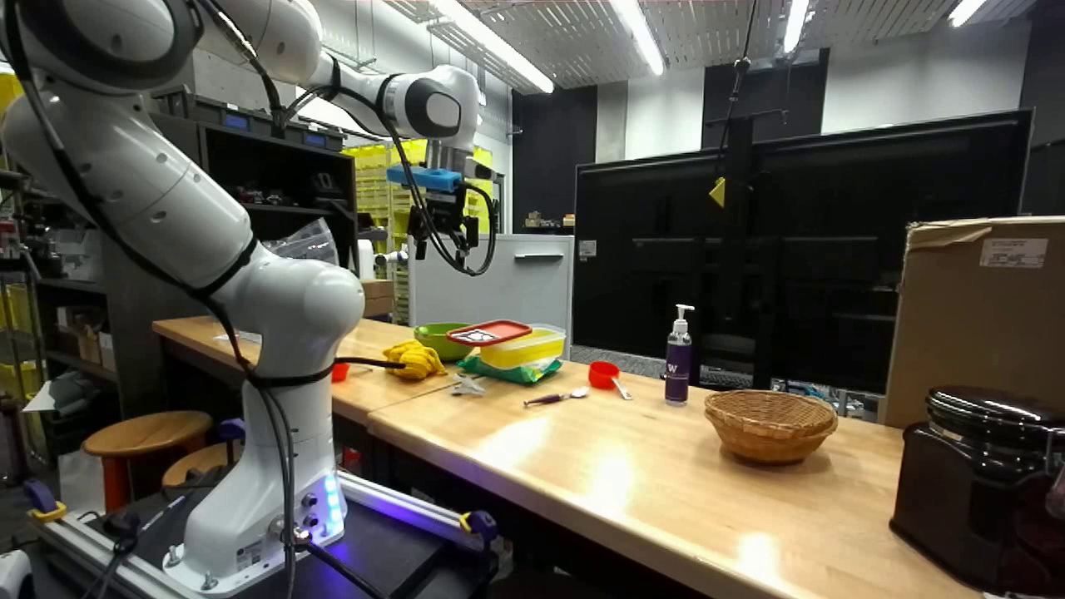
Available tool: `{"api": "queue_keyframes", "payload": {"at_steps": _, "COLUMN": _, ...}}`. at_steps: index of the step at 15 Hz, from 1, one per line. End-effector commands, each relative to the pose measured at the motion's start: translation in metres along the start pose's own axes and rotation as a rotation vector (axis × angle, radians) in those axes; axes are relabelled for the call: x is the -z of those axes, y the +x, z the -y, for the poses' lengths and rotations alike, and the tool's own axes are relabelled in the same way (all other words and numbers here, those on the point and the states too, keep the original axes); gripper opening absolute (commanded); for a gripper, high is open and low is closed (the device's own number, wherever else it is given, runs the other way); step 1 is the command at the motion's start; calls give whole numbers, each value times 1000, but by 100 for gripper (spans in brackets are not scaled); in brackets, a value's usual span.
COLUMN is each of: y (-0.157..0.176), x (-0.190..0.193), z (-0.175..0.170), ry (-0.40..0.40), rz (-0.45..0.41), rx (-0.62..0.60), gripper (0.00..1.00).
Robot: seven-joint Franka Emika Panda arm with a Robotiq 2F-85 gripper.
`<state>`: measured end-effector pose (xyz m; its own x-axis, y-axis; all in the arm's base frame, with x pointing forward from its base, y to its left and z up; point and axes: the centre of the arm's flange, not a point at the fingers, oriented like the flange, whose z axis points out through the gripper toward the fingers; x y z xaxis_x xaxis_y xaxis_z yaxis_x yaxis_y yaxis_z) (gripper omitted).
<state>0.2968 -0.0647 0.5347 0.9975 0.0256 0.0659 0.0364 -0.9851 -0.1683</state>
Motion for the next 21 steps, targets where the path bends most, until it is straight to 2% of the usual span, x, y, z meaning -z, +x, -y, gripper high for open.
{"api": "queue_keyframes", "payload": {"at_steps": 1, "y": 0, "x": 0, "z": 0, "ry": 0, "rz": 0, "rx": 0, "gripper": 100}}
{"api": "queue_keyframes", "payload": {"at_steps": 6, "y": 0, "x": 0, "z": 0, "ry": 0, "rz": 0, "rx": 0, "gripper": 100}}
{"api": "queue_keyframes", "payload": {"at_steps": 11, "y": 24, "x": -49, "z": -74, "ry": 88, "rz": -43, "rx": -139, "gripper": 100}}
{"api": "queue_keyframes", "payload": {"at_steps": 14, "y": 28, "x": -83, "z": -124, "ry": 139, "rz": -39, "rx": -226, "gripper": 100}}
{"api": "queue_keyframes", "payload": {"at_steps": 17, "y": 36, "x": -110, "z": -166, "ry": 154, "rz": -21, "rx": -302, "gripper": 100}}
{"api": "queue_keyframes", "payload": {"at_steps": 19, "y": 40, "x": -122, "z": -182, "ry": 171, "rz": 9, "rx": -309, "gripper": 100}}
{"api": "queue_keyframes", "payload": {"at_steps": 20, "y": 20, "x": -116, "z": -161, "ry": 155, "rz": -14, "rx": -308, "gripper": 100}}
{"api": "queue_keyframes", "payload": {"at_steps": 21, "y": 24, "x": -122, "z": -168, "ry": 161, "rz": 0, "rx": -311, "gripper": 100}}
